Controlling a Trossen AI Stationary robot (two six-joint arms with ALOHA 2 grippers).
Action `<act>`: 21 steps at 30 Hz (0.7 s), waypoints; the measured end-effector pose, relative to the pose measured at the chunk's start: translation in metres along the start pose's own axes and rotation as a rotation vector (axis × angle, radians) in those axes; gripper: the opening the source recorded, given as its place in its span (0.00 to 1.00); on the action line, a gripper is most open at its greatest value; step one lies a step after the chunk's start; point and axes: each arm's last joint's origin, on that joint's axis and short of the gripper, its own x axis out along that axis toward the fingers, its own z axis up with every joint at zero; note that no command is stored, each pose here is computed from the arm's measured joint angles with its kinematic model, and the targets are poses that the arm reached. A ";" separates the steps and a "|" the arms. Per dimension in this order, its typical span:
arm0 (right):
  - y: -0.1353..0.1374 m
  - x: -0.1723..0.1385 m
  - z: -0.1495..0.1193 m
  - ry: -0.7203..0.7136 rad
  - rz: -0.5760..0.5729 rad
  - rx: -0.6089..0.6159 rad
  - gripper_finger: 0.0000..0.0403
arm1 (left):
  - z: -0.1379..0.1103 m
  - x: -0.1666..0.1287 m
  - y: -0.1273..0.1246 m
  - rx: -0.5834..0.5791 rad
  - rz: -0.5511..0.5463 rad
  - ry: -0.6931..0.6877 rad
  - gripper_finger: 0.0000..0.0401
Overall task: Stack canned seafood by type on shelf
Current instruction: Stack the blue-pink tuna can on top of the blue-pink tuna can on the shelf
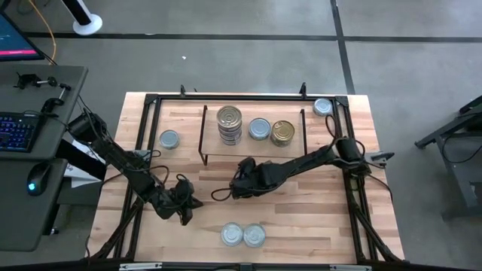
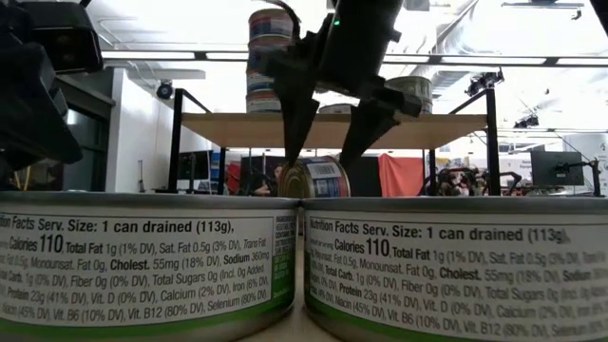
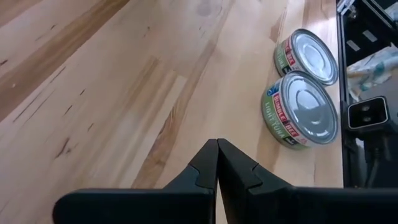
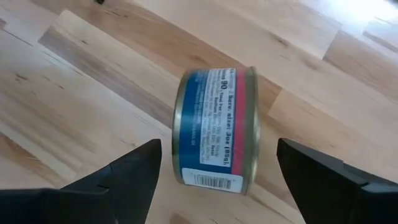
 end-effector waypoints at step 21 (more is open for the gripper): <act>0.004 0.028 -0.012 0.020 -0.059 -0.071 0.48 | 0.000 0.000 0.000 0.019 0.008 -0.014 0.00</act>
